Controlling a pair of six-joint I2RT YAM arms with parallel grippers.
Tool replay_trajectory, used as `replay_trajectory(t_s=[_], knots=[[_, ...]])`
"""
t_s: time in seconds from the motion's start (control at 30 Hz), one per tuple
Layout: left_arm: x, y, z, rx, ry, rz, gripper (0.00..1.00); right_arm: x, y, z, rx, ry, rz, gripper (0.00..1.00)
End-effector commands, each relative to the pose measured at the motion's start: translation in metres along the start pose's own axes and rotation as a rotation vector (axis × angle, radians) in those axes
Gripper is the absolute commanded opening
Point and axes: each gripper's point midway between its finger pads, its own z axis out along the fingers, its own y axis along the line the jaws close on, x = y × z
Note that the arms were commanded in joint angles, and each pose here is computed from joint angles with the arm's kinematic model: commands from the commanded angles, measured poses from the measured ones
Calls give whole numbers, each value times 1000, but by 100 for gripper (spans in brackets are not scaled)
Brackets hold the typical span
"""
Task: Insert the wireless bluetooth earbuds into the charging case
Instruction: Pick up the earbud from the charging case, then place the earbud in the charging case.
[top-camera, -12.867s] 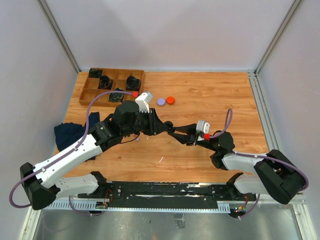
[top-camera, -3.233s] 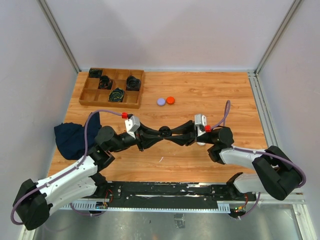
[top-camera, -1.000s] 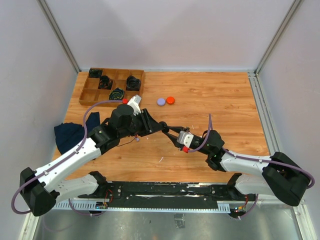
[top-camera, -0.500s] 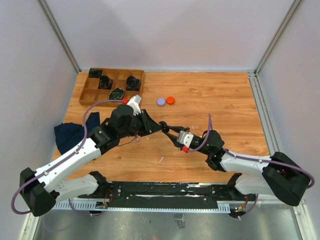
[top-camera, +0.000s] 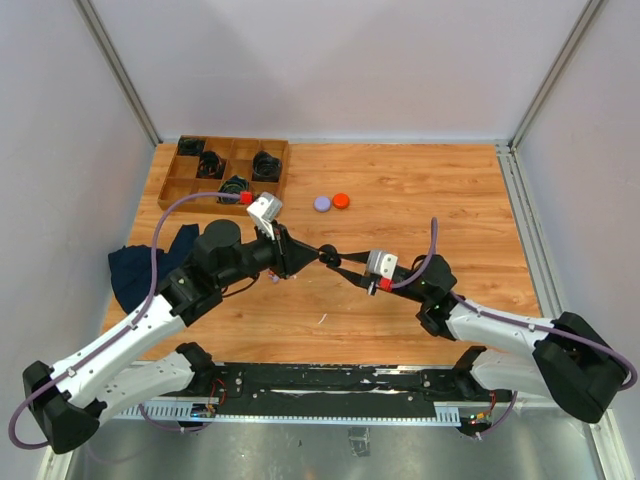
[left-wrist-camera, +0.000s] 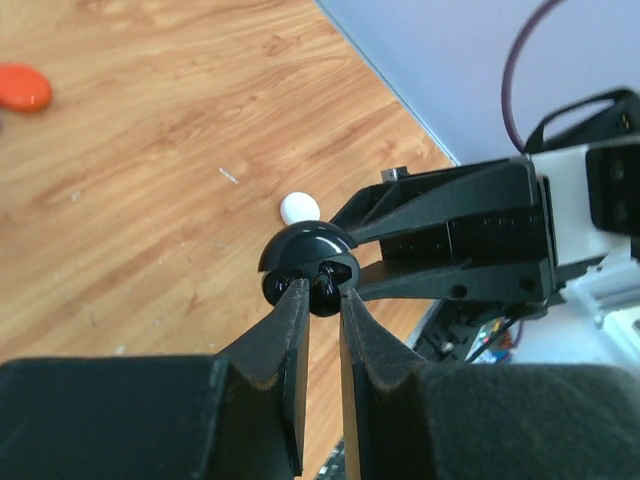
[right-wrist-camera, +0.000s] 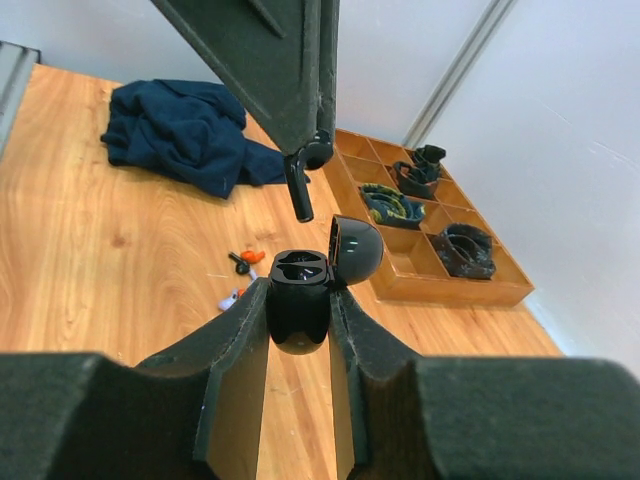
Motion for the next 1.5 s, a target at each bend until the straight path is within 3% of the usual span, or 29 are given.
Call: replay_trajectory(t_s=[0.0, 0.4, 0.53, 0.63, 0.93, 1.47], knots=[[-9, -19, -1, 140, -33, 263, 6, -26, 2, 4, -71, -65, 68, 11], [-6, -43, -19, 379, -7, 835, 5, -38, 3, -1, -148, -99, 197, 11], [-2, -47, -24, 458, -24, 1028, 1, -38, 3, -2, -159, -98, 205, 11], [-1, -48, -24, 487, -30, 1108, 0, -39, 5, -2, -169, -99, 209, 11], [3, -49, -14, 524, 16, 1195, 0, -42, 7, -1, -184, -119, 218, 11], [15, -48, -9, 556, 65, 1179, 0, -43, 6, -1, -182, -125, 218, 11]])
